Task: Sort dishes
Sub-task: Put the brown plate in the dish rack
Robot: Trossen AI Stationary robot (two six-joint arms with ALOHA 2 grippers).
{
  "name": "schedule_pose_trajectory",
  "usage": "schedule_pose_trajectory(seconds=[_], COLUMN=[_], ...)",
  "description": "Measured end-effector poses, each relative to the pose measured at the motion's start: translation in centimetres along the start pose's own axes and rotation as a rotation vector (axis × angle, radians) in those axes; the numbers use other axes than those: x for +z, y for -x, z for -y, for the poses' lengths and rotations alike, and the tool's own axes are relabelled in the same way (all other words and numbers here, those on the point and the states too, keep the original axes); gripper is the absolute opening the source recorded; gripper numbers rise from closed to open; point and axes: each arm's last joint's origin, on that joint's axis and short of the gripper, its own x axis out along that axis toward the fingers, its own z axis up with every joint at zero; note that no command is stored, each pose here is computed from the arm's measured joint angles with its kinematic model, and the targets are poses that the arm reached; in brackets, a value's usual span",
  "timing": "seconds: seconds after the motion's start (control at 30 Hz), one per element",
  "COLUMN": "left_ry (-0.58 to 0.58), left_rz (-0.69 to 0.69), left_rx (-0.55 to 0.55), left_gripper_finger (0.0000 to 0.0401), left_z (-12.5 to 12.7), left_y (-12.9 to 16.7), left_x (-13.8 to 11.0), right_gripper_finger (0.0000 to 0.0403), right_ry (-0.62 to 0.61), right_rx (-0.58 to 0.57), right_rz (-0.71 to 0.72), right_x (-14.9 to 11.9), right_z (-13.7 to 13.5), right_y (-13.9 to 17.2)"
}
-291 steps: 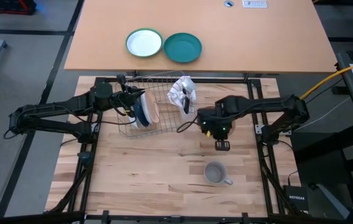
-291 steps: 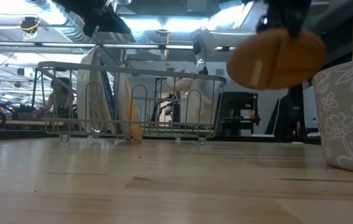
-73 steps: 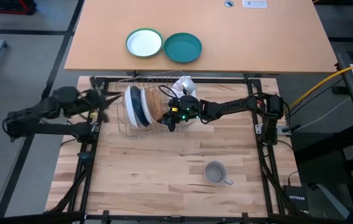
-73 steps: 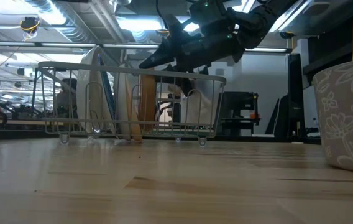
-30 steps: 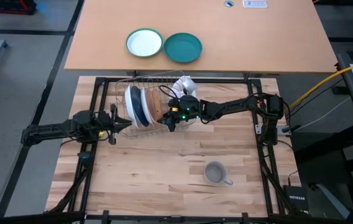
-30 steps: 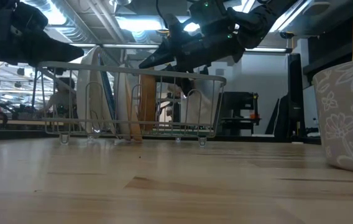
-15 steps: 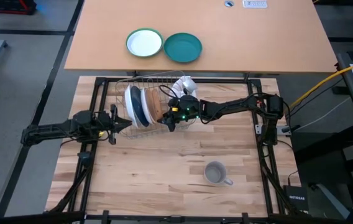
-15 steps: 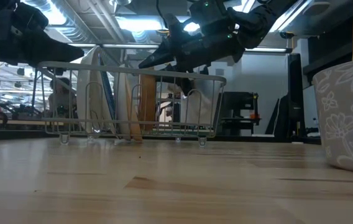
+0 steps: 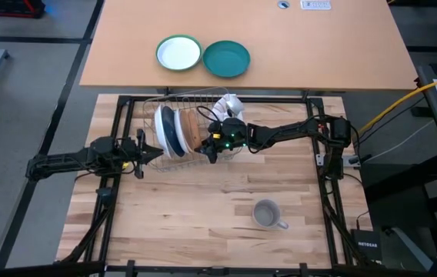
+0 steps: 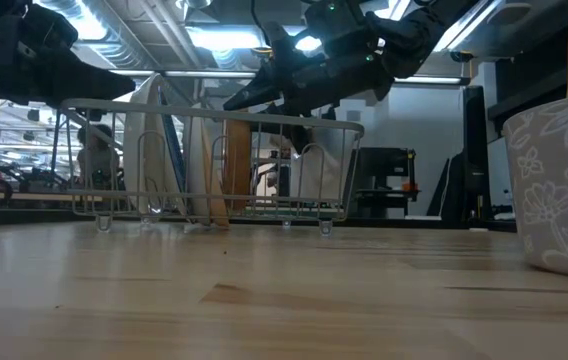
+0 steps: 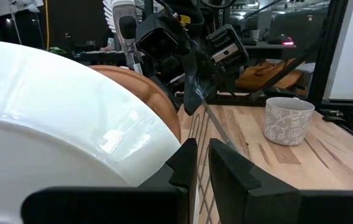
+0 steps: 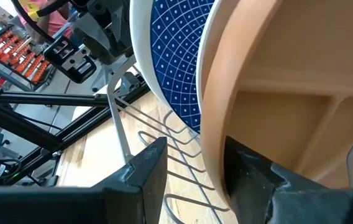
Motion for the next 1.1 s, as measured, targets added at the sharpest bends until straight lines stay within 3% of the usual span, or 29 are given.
schedule_pose_trajectory(seconds=[0.7,0.83,1.1], left_ry=[0.0,0.0,0.0], left_rz=[-0.001,-0.001,-0.001], left_rx=[0.001,0.0,0.0], left_gripper_finger=[0.0033,0.0033,0.0033], left_z=[0.0,0.0,0.0], left_y=[0.0,0.0,0.0], left_x=[-0.01,-0.01,-0.01], right_gripper_finger=[0.0159,0.0209,0.0386], right_ry=[0.049,0.087,0.155], right_rx=[-0.034,-0.011,0.021], right_rz=[0.024,0.004,-0.014], right_x=[0.14,0.04,-0.05], right_z=[0.14,0.1,-0.02], right_y=[0.02,0.02,0.01])
